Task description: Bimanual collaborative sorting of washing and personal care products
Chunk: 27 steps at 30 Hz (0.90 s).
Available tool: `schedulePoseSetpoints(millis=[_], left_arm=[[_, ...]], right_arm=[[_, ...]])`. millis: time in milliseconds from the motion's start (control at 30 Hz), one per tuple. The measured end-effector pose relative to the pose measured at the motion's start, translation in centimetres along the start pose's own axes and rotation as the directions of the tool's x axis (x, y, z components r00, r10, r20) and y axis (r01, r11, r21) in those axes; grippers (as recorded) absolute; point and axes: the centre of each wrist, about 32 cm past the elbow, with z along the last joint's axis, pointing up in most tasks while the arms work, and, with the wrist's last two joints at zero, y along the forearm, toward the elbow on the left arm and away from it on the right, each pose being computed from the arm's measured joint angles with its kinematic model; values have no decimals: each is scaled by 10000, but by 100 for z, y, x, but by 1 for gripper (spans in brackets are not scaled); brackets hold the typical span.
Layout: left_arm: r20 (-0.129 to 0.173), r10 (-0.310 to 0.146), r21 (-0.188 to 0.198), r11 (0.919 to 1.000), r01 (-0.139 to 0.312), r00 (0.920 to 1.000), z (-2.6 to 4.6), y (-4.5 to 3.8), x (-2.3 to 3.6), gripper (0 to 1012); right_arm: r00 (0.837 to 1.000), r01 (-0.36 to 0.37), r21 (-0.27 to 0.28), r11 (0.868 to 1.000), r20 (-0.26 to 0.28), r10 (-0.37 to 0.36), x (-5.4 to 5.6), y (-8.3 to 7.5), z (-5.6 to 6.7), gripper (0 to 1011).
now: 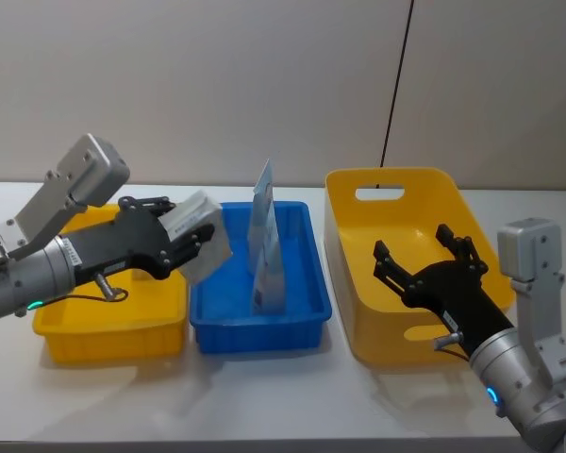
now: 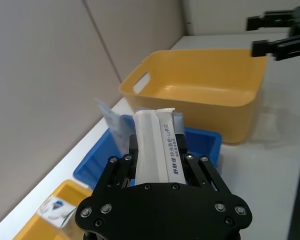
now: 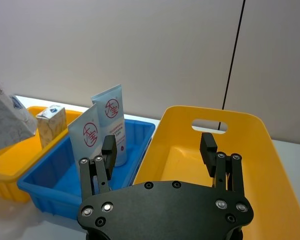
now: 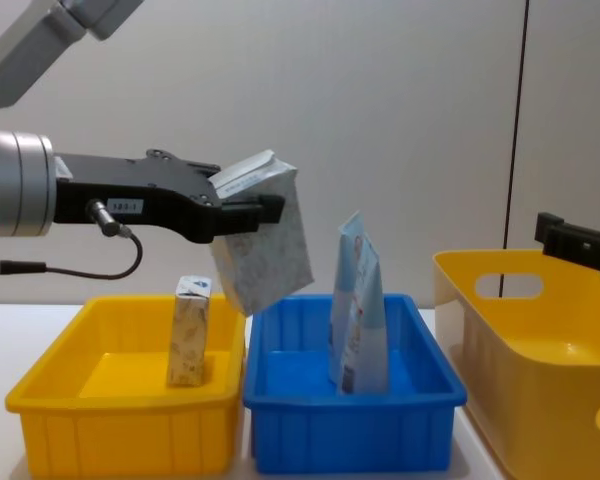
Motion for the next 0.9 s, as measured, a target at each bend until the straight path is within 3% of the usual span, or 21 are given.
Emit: schedulePoseSetpoints(millis=[267,367,500,567,600,700,900], left_arm=[[276,-1151,-381,9925,1161,9930,22,4,28,364],[381,-1629,-504,9851,1647,9859,27,3,41,364],[501,-2227,-625,9722,2256,9736,36,-1,61,364],[580,-2690,-707,9595,2728,9614,44,-10,72,364],[580,-2690,-707,9595,2728,9614,44,-10,72,364],[661,-3192,-767,9430,3237,9454,58,-26,81,364],[756,-3743,-810,9215,3799,9242,77,-52,85,364]], right_arm=[[10000,0,-1,10000,0,0,0,0,0,1002],[10000,1,0,10000,-1,-1,0,0,0,1002],[10000,1,-1,10000,0,-1,0,0,0,1002],[10000,1,0,10000,0,-1,0,0,0,1002],[10000,0,0,10000,0,0,0,0,0,1002],[10000,0,-1,10000,0,0,0,0,0,1002],[10000,0,-1,10000,0,0,0,0,0,1002]])
